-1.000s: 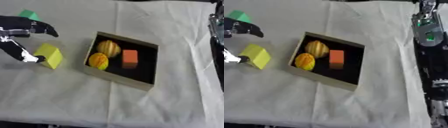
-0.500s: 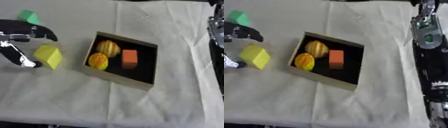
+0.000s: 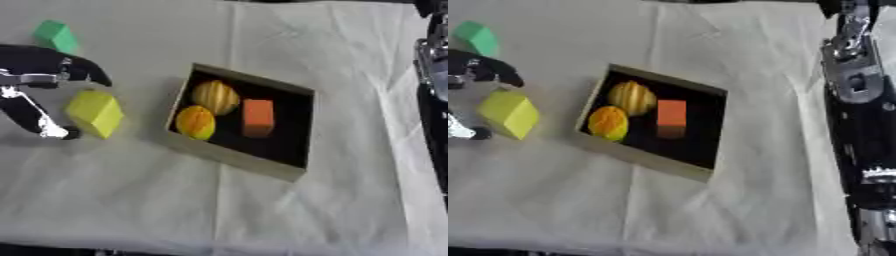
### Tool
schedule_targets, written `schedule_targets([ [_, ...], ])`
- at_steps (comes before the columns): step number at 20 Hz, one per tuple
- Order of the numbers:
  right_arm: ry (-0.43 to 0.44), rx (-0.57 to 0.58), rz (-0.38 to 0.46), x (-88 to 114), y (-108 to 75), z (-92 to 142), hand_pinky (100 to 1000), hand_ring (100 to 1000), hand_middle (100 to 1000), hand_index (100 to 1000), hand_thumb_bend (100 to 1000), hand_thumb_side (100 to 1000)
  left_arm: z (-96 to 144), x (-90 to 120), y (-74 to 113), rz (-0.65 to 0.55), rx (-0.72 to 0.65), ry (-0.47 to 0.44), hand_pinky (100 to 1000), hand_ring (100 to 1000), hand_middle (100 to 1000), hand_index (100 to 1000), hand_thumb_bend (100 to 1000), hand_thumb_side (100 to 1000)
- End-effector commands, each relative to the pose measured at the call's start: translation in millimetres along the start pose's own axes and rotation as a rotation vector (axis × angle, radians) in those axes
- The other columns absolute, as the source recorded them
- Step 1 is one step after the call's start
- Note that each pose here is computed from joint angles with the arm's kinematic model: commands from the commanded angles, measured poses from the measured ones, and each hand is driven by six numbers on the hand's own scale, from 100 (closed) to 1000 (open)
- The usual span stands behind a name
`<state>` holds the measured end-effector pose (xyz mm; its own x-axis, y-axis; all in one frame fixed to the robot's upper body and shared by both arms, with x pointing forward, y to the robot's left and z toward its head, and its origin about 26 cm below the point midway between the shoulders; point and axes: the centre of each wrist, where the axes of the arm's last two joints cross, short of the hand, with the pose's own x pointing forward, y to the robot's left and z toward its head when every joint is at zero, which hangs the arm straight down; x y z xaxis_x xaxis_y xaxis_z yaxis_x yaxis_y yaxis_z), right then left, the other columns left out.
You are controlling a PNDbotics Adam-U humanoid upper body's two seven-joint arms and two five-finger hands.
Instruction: Pick up objects on the table and place them in the box.
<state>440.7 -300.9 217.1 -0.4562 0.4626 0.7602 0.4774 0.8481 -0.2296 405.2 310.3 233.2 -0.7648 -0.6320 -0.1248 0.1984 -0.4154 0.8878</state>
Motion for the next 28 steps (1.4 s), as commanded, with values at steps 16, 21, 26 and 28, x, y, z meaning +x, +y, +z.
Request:
schedule_targets([
  [16, 0.002, -0.048, -0.043, 2, -9.5, 2, 712, 708, 677, 849, 100, 531, 0, -13, 0.1, -0.155, -0.228, -0.175, 905, 879, 691, 863, 300, 298],
  [21, 0.02, -0.059, -0.041, -3, -11.0, 5, 712, 709, 675, 849, 100, 532, 8, -7, 13.0, -0.133, -0.13, -0.178, 847, 774, 529, 722, 184, 294],
  [26, 0.012, -0.064, -0.039, -1, -11.8, 5, 712, 709, 672, 847, 100, 530, 17, 12, 50.0, -0.152, 0.048, -0.213, 805, 724, 491, 679, 100, 272],
  [28, 0.003, -0.067, -0.04, 2, -12.0, 4, 712, 709, 671, 846, 100, 529, 17, 26, 72.7, -0.173, 0.148, -0.257, 789, 701, 478, 665, 100, 260],
])
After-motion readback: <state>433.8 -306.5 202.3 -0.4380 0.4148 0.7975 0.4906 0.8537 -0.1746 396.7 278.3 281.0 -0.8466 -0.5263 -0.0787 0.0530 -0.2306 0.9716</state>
